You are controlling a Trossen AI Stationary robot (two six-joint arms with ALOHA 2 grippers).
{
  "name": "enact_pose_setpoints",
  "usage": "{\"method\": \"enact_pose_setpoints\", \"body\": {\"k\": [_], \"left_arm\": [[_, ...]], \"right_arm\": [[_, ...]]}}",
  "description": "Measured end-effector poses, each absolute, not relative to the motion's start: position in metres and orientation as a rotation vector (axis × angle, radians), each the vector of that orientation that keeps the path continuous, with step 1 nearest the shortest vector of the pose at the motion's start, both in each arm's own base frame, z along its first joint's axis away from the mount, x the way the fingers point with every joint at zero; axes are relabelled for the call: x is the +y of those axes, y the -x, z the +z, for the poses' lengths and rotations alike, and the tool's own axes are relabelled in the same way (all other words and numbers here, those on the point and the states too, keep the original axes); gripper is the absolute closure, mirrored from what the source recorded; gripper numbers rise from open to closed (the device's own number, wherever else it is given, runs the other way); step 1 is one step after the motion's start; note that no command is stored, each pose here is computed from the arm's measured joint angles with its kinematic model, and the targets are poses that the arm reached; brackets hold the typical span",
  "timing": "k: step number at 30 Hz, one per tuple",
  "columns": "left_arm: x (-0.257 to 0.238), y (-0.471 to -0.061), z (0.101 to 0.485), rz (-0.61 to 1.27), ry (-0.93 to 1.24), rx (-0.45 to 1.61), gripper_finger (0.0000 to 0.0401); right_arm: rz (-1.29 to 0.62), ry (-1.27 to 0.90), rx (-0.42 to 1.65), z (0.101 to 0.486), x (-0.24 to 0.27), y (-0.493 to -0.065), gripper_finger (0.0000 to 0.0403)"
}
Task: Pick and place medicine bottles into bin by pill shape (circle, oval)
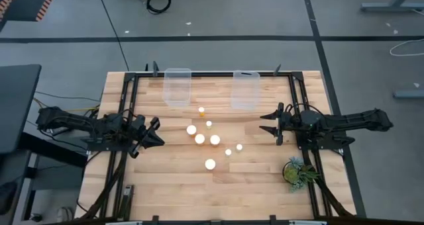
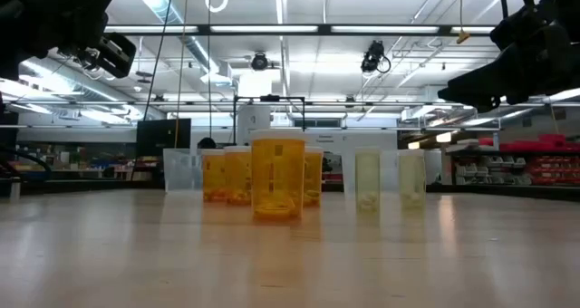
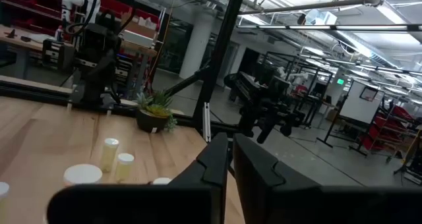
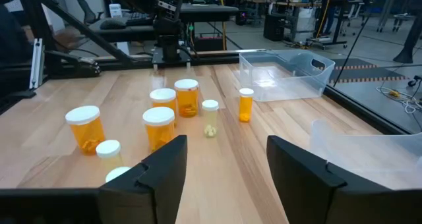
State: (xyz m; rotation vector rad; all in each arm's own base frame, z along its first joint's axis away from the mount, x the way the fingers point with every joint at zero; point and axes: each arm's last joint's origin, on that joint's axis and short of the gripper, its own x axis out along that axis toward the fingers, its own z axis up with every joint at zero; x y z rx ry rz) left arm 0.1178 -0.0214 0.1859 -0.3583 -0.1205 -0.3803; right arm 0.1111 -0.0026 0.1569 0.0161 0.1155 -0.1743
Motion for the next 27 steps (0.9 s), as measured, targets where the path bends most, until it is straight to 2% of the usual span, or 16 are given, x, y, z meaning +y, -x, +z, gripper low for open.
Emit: {"method": "enact_pose_setpoints", "body": {"k": [27], "left_arm": [[-0.0214, -0.1178, 0.1858, -0.38, 0.358, -0.12, 0.0361]], "right_arm": [[-0.174, -0.016, 0.115, 0.157, -0.0026, -0.1111, 0.0187]]}}
